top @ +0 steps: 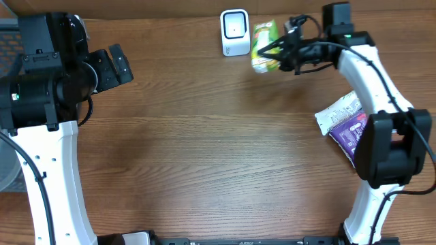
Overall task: Scan the item barcode
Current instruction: 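Hold the green pouch's barcode up to the white scanner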
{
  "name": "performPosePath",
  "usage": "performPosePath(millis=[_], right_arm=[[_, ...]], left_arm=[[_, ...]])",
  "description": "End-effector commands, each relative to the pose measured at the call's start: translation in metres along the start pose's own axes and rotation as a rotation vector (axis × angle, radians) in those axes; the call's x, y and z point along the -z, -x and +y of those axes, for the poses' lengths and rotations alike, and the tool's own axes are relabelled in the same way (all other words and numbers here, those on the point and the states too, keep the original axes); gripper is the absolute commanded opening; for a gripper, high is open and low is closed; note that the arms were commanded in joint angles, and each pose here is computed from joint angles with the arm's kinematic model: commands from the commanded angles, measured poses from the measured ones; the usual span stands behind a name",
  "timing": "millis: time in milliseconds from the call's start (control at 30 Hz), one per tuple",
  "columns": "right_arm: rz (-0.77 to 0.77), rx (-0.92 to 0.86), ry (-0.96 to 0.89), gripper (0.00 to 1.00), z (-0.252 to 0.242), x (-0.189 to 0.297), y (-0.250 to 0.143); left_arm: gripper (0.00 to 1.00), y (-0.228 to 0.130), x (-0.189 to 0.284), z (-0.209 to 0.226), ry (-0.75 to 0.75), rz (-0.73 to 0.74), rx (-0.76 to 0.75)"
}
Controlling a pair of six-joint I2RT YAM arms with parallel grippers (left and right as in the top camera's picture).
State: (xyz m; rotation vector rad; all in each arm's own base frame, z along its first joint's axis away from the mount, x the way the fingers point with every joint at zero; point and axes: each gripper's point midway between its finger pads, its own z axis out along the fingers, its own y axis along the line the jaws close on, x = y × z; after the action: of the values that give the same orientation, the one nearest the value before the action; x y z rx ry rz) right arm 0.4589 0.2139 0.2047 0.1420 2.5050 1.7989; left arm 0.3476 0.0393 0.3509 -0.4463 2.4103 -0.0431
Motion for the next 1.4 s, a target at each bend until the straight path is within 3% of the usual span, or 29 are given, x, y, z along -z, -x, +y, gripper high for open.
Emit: performPosePath(millis=[0,267,433,633,900,1367], right_arm=[[-0.199,0.212,-0.295,0.04,0.006,-0.014,0.024],[-0.541,0.553,-0.889,0.04,0.026,-0.004,0.06],[-0.68,0.72,-1.098,0.04,0.032,-0.004,0.081],[-0.703,0.789,-1.127,0.04,0.001,-0.032,0.112],[-0.647,0.781,-1.146,0.04,-0.048,-0.064,0.122],[-0.649,0.801,-1.079,0.04,-0.059,-0.085,0.131]], left_arm=[[1.0,0.003,0.002,0.001,0.004,-0.013,0.012],[1.0,0.003,0.002,0.001,0.004,-0.013,0.012],[1.0,0.003,0.002,0.001,0.004,-0.013,0.012],[1.0,0.003,0.002,0.001,0.004,-0.013,0.012],[0.99,0.003,0.002,0.001,0.004,-0.013,0.012],[0.99,0.003,0.002,0.001,0.004,-0.013,0.012]])
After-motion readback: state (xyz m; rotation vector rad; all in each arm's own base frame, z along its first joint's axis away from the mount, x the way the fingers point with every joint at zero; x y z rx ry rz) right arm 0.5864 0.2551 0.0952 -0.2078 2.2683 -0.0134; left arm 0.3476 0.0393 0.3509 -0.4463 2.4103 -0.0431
